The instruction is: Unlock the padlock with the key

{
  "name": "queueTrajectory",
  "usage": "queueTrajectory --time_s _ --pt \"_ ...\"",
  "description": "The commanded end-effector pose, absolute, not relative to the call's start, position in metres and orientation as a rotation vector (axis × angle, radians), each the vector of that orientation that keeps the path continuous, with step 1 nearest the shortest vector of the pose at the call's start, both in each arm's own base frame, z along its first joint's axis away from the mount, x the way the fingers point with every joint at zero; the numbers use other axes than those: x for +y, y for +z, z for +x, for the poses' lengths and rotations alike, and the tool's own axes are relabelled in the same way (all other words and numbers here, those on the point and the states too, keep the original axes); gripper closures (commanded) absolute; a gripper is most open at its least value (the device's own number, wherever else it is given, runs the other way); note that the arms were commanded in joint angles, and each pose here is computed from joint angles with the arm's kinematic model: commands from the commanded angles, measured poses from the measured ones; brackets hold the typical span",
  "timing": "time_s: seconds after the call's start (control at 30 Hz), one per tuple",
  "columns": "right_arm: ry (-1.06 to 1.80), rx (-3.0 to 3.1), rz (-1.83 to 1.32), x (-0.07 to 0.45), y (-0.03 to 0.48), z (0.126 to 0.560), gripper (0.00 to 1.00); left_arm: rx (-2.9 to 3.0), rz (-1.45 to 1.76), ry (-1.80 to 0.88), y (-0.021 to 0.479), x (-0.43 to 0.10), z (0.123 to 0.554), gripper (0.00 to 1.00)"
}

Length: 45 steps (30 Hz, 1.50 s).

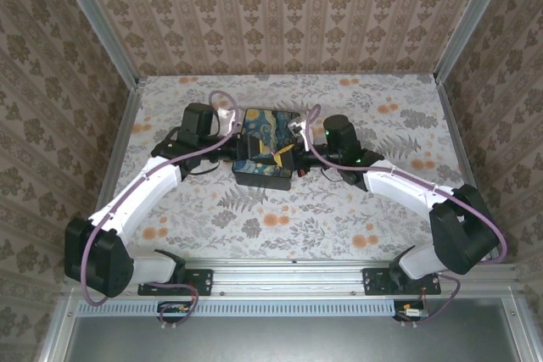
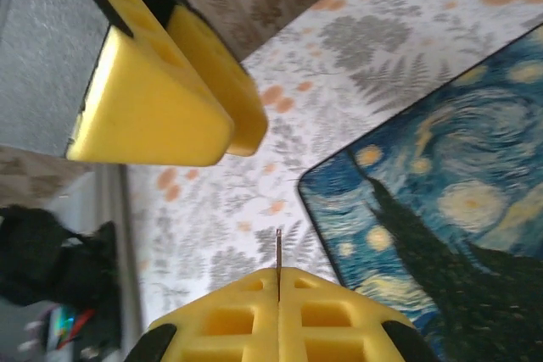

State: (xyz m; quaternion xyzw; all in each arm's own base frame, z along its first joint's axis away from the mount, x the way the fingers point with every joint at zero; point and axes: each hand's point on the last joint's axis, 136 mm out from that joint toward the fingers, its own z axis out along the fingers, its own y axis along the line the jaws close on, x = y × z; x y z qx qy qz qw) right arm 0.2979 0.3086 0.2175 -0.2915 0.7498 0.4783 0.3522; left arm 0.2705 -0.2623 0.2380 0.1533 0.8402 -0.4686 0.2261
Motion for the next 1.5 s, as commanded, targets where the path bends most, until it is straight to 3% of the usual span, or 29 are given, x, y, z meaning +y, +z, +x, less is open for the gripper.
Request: queueTrajectory --time_s 0.0,0.87,1.07,1.2,1.3,1.37,1.47 --pt "1.466 1.865 -0.817 0.307 0.247 0.270 1.00 2.077 0.729 -1.393 0.272 -0.277 0.255 0.67" --pt "1.587 1.813 -0.823 0.307 0.271 0.269 1.00 1.981 0.914 -1.597 0.269 -0.293 0.229 0.69" --pt "1.589 1.798 -0.823 0.308 0.274 0.270 1.00 1.983 0.926 -1.618 0.267 -0.296 0.225 0.76" --pt "1.594 1.797 -0.820 0.308 0.273 0.272 1.00 1.983 0.930 -1.626 0.267 -0.297 0.224 0.86" --pt "1.599 1.799 -0.820 0.309 0.273 0.272 1.00 1.977 0.933 -1.637 0.269 -0.298 0.224 1.00" --pt "1.596 1.802 -0.811 0.308 0.273 0.274 1.00 1.988 0.911 -1.632 0.268 -0.298 0.227 1.00" --pt "1.586 1.818 -0.779 0.302 0.270 0.277 0.85 2.032 0.805 -1.586 0.262 -0.295 0.242 1.00"
